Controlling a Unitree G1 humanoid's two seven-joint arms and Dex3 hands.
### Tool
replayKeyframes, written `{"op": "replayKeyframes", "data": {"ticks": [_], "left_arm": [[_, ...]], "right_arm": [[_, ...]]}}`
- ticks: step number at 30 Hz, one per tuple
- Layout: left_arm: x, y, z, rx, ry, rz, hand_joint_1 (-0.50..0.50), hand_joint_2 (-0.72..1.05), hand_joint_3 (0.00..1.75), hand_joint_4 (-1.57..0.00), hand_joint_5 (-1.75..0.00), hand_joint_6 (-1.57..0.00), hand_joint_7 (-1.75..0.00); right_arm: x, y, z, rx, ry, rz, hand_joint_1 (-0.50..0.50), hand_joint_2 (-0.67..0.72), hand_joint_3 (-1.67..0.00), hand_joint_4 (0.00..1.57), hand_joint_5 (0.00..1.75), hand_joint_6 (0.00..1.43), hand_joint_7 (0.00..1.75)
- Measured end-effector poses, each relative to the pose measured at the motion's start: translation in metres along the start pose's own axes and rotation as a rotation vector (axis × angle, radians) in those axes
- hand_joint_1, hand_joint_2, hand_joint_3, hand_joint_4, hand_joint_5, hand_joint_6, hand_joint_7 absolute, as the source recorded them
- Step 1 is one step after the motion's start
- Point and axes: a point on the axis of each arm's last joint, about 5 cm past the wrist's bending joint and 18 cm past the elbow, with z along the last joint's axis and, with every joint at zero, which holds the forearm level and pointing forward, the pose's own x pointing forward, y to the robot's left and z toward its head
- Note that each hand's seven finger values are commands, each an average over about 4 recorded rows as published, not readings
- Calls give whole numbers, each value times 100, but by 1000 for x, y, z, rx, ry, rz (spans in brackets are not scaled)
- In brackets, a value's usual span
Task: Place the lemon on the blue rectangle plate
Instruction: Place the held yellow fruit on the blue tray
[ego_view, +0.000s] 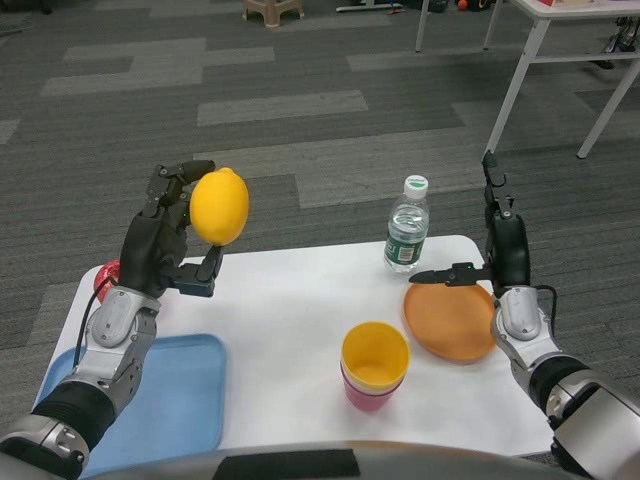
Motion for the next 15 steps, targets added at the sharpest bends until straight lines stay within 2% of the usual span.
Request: {"op": "replayKeyframes", "data": {"ticks": [8,11,15], "left_arm": [[-2,0,-1,-1,6,2,10,87,175,-26,-175,-24,-147],[-4,0,-2,-2,13,4,10,87,175,-26,-175,-24,-147],[-9,0,-3,-3,25,10,10,87,175,-26,-175,-24,-147]], "right_arm": [[0,0,0,0,0,0,-38,-3,-8,0,0,0,0],[0,0,0,0,0,0,-38,-3,-4,0,0,0,0],[0,0,0,0,0,0,-38,-3,-8,0,0,0,0]]}}
